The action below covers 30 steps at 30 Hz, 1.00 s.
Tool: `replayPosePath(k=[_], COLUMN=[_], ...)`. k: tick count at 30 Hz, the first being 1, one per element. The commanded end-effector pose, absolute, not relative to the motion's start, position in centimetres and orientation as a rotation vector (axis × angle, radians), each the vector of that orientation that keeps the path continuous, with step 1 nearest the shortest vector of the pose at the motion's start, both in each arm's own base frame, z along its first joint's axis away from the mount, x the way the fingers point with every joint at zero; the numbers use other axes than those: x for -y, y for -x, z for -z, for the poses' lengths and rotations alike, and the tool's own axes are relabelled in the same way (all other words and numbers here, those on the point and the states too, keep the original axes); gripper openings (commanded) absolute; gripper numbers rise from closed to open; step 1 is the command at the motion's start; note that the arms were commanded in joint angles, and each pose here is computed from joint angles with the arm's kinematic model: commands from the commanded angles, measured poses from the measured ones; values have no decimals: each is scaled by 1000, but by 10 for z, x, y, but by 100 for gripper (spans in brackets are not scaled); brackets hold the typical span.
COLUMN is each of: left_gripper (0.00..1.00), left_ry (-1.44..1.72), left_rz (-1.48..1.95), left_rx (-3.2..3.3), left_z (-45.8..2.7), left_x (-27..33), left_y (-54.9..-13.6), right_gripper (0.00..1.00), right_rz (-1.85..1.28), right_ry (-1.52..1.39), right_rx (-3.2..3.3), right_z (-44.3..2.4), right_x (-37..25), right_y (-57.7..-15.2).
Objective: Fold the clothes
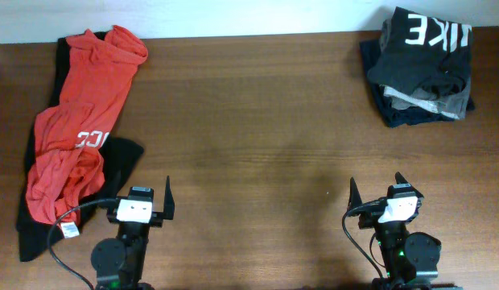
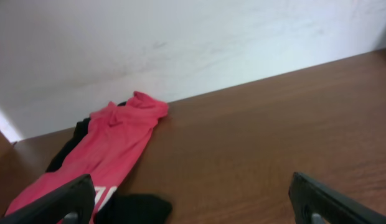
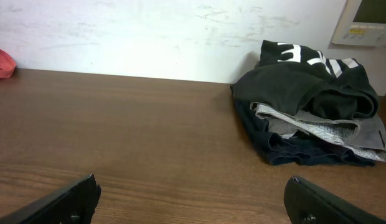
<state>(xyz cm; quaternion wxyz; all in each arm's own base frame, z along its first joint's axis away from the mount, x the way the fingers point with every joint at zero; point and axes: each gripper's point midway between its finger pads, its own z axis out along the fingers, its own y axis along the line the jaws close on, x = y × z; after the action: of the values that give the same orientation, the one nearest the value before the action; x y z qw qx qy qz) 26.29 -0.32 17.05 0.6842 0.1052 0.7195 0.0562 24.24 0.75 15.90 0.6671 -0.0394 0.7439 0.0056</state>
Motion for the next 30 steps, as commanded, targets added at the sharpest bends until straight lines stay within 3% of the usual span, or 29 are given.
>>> replayPosePath(k=[1,12,30], left_gripper=[99,99,99], left_ry=[-220,-205,-195], left_rz=[-151,-156,-156], left_rx=[-1601,-1676,-1628], left_z=[-168,-148,-159], left_x=[-2,-4,-4], left_y=[-260,-247,-246], right_gripper=[99,99,99], right_rz=[-2,-2,-2], right_ry=[77,77,77], right_rx=[-1680,-1680,-1680], right_z=[-156,-156,-156], right_x=[-5,-5,-5], right_y=[-243,-243,-243])
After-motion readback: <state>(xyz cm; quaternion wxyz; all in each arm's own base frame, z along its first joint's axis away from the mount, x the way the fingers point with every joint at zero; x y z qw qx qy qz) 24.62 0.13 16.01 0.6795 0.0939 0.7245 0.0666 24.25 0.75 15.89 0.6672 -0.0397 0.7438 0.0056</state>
